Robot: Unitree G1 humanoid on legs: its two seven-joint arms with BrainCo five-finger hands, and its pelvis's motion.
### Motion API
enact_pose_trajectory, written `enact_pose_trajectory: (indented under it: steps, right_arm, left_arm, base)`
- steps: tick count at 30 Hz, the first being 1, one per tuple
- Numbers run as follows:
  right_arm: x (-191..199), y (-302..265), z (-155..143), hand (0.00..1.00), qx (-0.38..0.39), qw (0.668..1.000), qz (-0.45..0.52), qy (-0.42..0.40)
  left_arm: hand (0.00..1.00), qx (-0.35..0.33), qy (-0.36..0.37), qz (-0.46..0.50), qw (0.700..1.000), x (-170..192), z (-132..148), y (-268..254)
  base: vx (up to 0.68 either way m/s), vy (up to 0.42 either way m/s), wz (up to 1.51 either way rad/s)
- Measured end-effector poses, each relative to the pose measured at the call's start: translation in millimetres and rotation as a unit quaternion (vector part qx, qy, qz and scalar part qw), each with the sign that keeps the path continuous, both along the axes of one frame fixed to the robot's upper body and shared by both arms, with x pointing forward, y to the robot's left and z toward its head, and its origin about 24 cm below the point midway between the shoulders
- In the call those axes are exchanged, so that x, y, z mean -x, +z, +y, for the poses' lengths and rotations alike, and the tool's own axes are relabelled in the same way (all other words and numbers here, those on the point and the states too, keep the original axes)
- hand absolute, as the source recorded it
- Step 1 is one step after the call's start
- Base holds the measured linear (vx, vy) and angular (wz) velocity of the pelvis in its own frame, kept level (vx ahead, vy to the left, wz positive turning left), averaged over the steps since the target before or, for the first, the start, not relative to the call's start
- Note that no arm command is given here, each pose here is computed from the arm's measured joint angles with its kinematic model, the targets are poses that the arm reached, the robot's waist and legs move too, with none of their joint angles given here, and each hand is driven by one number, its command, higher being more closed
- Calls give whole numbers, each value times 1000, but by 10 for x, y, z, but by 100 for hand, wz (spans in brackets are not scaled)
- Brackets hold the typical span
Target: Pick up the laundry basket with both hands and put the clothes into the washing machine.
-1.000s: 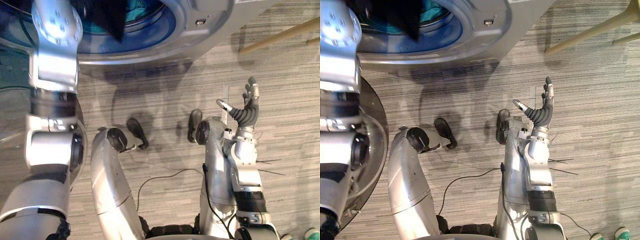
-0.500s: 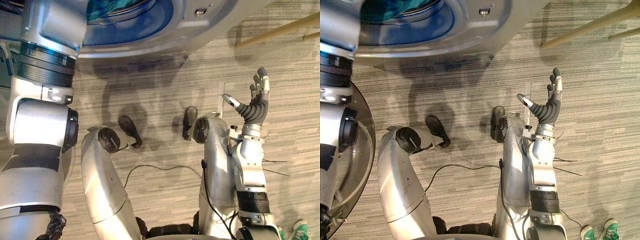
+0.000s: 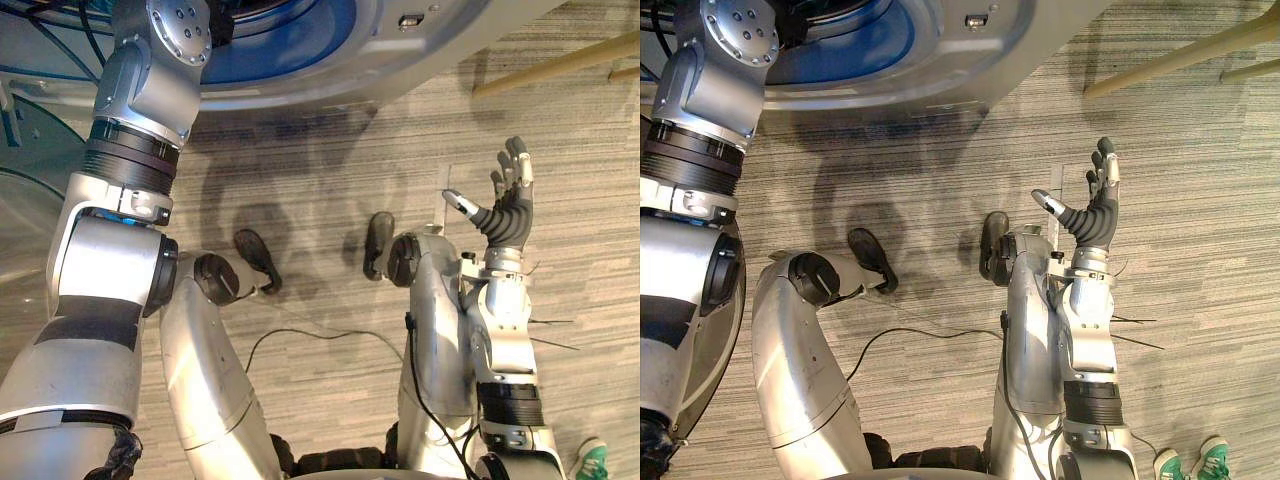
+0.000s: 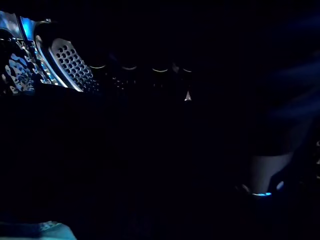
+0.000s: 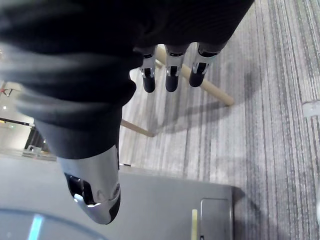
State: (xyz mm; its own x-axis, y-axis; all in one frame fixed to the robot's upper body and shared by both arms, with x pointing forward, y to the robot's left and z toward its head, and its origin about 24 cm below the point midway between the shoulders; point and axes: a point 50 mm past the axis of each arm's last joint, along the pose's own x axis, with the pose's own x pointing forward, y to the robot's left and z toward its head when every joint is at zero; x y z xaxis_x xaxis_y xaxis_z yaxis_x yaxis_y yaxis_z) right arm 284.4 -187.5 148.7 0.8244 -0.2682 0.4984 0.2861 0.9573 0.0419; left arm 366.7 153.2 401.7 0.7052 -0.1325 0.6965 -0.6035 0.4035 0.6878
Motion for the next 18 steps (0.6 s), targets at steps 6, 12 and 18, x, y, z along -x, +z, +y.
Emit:
enact_pose_trajectory:
  steps: [6,12,18]
  right_arm:
    - [-21,-66,87,0,9,1000,15,14]
    - [28,-279,163,0,13,998,56,19]
    - [131,-505,100,0,20,995,99,-3]
  left_arm:
    - [0,50,13,-15,999,40,232,-158]
    - [0,169,1,-12,986,138,577,-671]
    - [0,396,-31,89,914,301,471,-2188]
  base:
    - [15,-18,4]
    - [40,-72,11]
    - [76,-82,14]
